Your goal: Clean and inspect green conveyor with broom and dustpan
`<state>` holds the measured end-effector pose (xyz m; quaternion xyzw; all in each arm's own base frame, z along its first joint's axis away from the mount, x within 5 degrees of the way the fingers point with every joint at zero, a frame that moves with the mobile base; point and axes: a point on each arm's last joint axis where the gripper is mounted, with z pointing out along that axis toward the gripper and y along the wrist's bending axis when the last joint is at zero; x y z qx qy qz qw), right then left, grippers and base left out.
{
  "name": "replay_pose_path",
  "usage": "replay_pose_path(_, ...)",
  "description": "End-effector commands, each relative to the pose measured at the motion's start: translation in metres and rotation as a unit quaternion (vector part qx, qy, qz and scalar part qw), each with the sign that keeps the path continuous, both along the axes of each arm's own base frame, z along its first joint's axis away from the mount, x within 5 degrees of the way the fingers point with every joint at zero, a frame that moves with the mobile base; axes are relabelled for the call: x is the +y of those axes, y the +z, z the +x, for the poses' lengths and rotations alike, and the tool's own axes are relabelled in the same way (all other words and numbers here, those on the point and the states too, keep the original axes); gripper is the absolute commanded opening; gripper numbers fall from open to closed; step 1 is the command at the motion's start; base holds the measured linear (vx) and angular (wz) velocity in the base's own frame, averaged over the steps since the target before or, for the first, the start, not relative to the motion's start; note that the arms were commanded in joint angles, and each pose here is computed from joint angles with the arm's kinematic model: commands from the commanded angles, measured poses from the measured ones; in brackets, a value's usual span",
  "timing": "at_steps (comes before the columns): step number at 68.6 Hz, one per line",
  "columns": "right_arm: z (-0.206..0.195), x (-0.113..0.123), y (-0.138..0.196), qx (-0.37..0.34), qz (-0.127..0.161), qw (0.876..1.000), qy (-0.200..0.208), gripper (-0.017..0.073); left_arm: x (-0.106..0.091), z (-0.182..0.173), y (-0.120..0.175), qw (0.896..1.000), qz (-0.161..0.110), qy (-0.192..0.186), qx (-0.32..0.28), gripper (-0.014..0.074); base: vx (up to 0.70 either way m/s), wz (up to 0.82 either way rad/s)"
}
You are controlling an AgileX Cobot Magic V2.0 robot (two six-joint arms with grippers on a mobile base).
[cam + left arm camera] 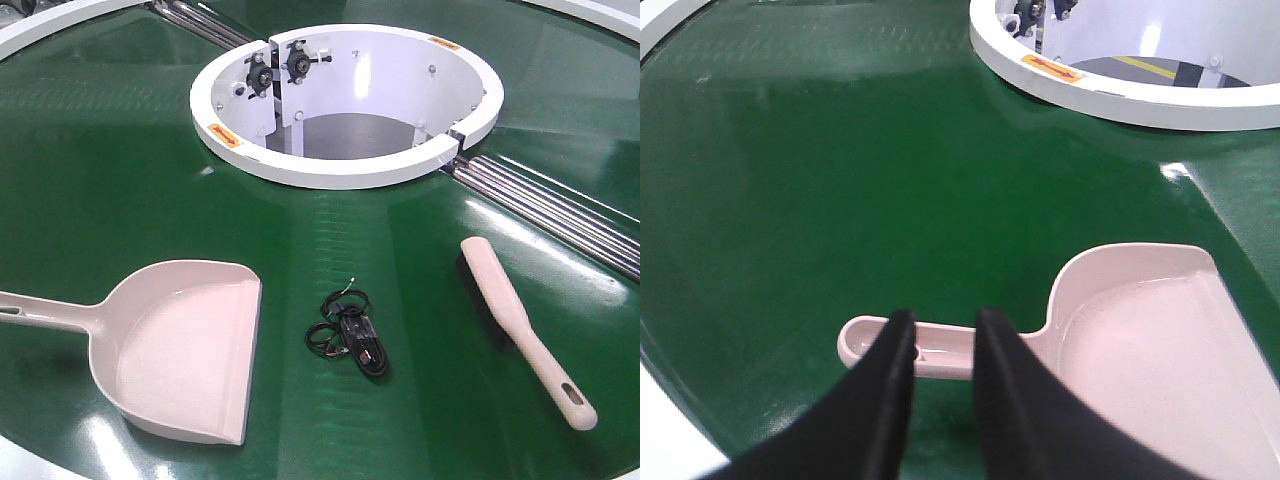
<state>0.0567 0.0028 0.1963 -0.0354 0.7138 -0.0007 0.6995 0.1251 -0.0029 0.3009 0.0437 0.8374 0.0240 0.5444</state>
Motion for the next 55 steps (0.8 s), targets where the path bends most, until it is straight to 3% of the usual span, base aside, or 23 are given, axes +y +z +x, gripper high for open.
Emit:
replay_pose_path(1,-0.001,-0.001,0.001,-0.037,-0.006,0.999,-0.004,-0.0009,-0.001,0.003,0.016,0.999,-0.006,-0.004,-0.044,0.0316,0.00,0.00)
replay_pose_path(14,-0.001,-0.001,0.001,-0.037,-0.006,0.999,-0.004,-0.0009,-0.001,0.003,0.018,0.999,-0.007,-0.004,-0.053,0.0544,0.00,0.00)
replay_pose_path(24,-0.001,-0.001,0.001,-0.037,-0.006,0.999,-0.004,-0.0009,-0.003,0.004,0.022,0.997,-0.035,-0.002,-0.068,0.0558,0.00,0.00)
replay_pose_path(29,-0.001,-0.001,0.001,-0.037,-0.006,0.999,-0.004,-0.0009,-0.003,0.007,0.027,0.999,-0.031,-0.003,-0.035,0.0540,0.00,0.00)
replay_pose_path(40,-0.001,-0.001,0.001,-0.037,-0.006,0.999,-0.004,-0.0009,-0.004,0.034,0.062,0.996,0.055,-0.037,0.055,0.0495,0.00,0.00)
replay_pose_path(50,-0.001,-0.001,0.001,-0.037,-0.006,0.999,-0.004,-0.0009,-0.006,0.069,0.092,0.977,0.160,-0.100,0.104,0.0482,0.00,0.00)
replay_pose_path(55,-0.001,-0.001,0.001,-0.037,-0.006,0.999,-0.004,-0.0009,-0.009,0.086,0.097,0.965,0.182,-0.134,0.131,0.0482,0.00,0.00)
